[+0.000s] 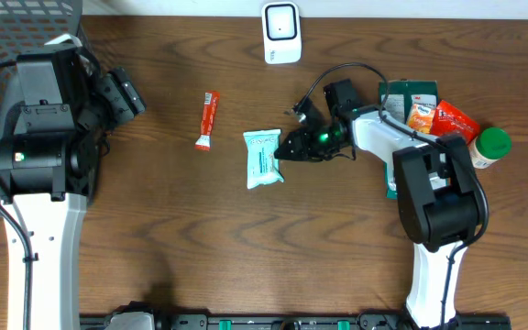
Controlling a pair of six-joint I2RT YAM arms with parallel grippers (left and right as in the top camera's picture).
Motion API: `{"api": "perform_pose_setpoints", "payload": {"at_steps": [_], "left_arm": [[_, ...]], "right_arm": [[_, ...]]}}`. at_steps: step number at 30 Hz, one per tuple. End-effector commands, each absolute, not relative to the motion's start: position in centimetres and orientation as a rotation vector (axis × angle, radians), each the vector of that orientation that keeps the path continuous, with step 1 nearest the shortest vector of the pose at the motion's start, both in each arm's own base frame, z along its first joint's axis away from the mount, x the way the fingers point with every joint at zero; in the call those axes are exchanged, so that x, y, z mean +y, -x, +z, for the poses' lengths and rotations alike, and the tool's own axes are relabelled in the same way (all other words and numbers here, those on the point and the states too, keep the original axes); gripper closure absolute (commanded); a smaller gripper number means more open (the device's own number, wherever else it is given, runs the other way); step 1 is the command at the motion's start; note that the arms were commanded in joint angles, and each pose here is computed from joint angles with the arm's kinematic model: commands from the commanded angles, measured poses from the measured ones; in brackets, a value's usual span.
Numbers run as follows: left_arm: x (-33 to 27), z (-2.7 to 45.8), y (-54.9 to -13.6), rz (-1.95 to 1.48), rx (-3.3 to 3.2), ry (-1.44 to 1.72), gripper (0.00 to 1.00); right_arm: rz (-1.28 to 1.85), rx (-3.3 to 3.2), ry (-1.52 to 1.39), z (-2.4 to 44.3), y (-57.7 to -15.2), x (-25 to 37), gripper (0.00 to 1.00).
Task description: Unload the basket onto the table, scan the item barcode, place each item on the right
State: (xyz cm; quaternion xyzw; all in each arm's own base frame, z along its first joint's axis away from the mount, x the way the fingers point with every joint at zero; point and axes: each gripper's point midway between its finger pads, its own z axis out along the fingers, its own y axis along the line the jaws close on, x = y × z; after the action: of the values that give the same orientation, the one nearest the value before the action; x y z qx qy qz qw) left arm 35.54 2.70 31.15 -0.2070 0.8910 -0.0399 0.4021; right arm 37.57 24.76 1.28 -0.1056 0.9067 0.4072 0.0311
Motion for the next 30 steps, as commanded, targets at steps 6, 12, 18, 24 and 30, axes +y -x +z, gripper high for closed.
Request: {"api": "perform_pose_setpoints", "payload": {"at_steps": [6, 12, 18, 24, 30], "left_arm": [[2.9, 31.5, -35.6, -0.091, 2.244, 0.524, 0.16], [2.9, 31.5, -35.6, -0.091, 2.244, 0.524, 0.16], [2.9, 31.5, -35.6, -0.091, 2.245, 0.524, 0.16], [2.9, 31.5, -35.6, -0.091, 2.244, 0.524, 0.16], [2.9, 31.5, -35.6, -0.091, 2.244, 0.524, 0.16]], "right_arm": [[1.059, 2.756, 0.318, 3.8, -39.5, 23.1, 0.57], [1.086, 2.803, 0.25, 3.7, -38.5, 24.5, 0.56], [0.893, 2.853, 0.272, 2.3, -37.5, 26.2, 0.44], [0.653, 2.828, 0.257, 1.4, -38.1, 27.1, 0.41], [0.439, 2.792, 0.237, 0.9, -38.1, 27.5, 0.4]]}}
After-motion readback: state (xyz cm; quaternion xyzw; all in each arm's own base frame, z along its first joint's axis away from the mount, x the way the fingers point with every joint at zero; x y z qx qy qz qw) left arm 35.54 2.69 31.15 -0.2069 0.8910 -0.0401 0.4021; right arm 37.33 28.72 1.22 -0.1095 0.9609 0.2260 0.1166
